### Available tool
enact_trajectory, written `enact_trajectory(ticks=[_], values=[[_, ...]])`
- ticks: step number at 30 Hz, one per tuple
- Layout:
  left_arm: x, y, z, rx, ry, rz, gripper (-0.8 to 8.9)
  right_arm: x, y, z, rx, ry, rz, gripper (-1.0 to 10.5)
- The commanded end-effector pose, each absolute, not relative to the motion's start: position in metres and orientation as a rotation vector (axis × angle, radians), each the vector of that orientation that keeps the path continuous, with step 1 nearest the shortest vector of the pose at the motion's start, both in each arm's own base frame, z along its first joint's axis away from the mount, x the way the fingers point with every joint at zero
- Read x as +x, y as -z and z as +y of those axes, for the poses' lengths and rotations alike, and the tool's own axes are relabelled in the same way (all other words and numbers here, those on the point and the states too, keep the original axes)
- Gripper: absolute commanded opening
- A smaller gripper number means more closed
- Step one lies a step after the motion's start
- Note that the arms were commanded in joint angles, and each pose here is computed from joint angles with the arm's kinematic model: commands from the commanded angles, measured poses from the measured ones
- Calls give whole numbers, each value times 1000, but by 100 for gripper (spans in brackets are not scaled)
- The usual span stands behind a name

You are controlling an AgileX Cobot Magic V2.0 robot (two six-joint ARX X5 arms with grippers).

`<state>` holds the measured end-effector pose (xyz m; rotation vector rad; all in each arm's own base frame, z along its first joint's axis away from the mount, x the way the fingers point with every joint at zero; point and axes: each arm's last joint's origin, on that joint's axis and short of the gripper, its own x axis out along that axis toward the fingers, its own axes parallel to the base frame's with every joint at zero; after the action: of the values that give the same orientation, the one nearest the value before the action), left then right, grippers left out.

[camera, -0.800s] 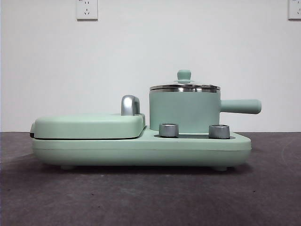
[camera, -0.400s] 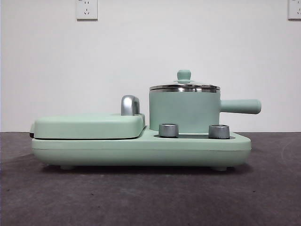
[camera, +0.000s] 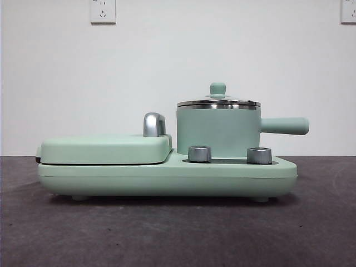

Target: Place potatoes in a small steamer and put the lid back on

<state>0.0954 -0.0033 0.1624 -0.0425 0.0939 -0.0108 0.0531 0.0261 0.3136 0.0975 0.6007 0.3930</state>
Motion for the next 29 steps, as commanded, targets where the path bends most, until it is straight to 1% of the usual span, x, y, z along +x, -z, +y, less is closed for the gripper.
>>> enact_trajectory(ticks=[1, 13, 14, 15, 17, 19, 21, 23, 24, 29], values=[[97, -157, -2, -54, -5, 101, 6, 53, -316, 26, 93, -402, 584, 35], [97, -157, -2, -54, -5, 103, 6, 53, -316, 26, 93, -402, 582, 35], [97, -157, -2, -54, -5, 103, 6, 54, -317, 27, 79, -407, 568, 35], [97, -157, -2, -54, -5, 103, 6, 55, -319, 26, 20, -403, 537, 35], [97, -157, -2, -54, -5, 103, 6, 54, -319, 24, -38, -378, 493, 35], [97, -157, -2, -54, -5, 102, 6, 58, -313, 22, -64, -341, 425, 35], [97, -157, -2, -54, -5, 103, 6, 65, -293, 20, -43, -281, 359, 35], [97, -157, -2, -54, -5, 103, 6, 71, -272, 18, -12, -242, 326, 35], [97, -157, -2, -54, -5, 103, 6, 76, -255, 17, -2, -222, 302, 35], [97, -157, -2, -54, -5, 102, 6, 89, -201, 12, -19, -160, 253, 35]])
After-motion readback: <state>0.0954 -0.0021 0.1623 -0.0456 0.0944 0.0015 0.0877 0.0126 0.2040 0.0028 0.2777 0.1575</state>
